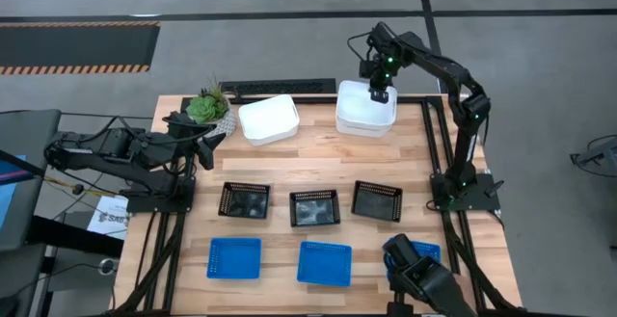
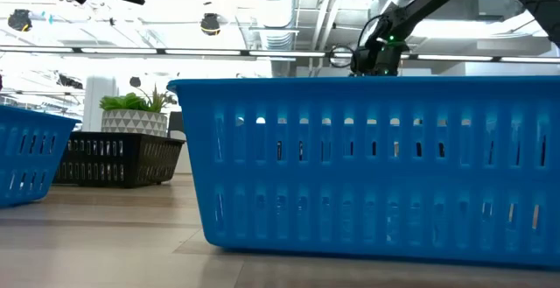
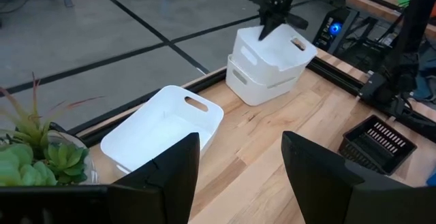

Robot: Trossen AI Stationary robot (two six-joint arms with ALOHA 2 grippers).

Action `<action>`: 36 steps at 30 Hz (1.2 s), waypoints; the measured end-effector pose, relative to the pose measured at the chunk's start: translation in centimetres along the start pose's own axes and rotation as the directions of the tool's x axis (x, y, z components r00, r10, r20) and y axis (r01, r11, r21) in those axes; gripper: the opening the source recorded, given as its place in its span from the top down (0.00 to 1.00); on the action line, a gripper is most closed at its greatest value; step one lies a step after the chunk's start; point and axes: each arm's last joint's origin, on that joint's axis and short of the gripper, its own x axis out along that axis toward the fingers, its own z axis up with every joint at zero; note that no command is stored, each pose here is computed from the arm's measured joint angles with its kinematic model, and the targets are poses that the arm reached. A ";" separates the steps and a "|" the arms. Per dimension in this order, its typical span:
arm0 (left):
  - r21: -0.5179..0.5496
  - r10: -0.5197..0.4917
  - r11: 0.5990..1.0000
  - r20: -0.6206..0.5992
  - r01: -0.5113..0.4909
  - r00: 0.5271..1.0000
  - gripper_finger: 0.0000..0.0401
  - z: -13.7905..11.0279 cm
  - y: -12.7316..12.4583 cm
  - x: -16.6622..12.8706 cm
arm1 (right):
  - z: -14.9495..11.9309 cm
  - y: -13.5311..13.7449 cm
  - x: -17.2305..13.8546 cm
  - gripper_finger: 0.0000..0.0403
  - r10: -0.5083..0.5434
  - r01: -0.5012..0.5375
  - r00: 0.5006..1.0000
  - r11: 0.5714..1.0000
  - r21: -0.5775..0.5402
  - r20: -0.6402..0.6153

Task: Stack baskets by color
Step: Stack the bottom center white bin on the top right white bin

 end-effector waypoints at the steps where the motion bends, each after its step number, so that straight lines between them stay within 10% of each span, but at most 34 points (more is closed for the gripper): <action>1: -0.001 0.000 1.000 0.000 0.000 1.000 0.51 0.0 0.0 0.0 | 0.0 0.0 0.2 1.00 -0.001 0.001 1.000 1.000 -0.003 -0.012; 24: -0.027 0.004 1.000 0.003 -0.004 1.000 0.51 0.0 0.0 0.0 | -0.1 -0.6 3.1 0.91 0.055 -0.053 0.997 0.998 0.033 -0.052; 36: -0.026 0.004 1.000 0.003 -0.004 1.000 0.51 0.0 0.0 0.0 | 0.7 -0.2 2.8 0.58 0.020 -0.013 0.996 0.997 0.078 -0.089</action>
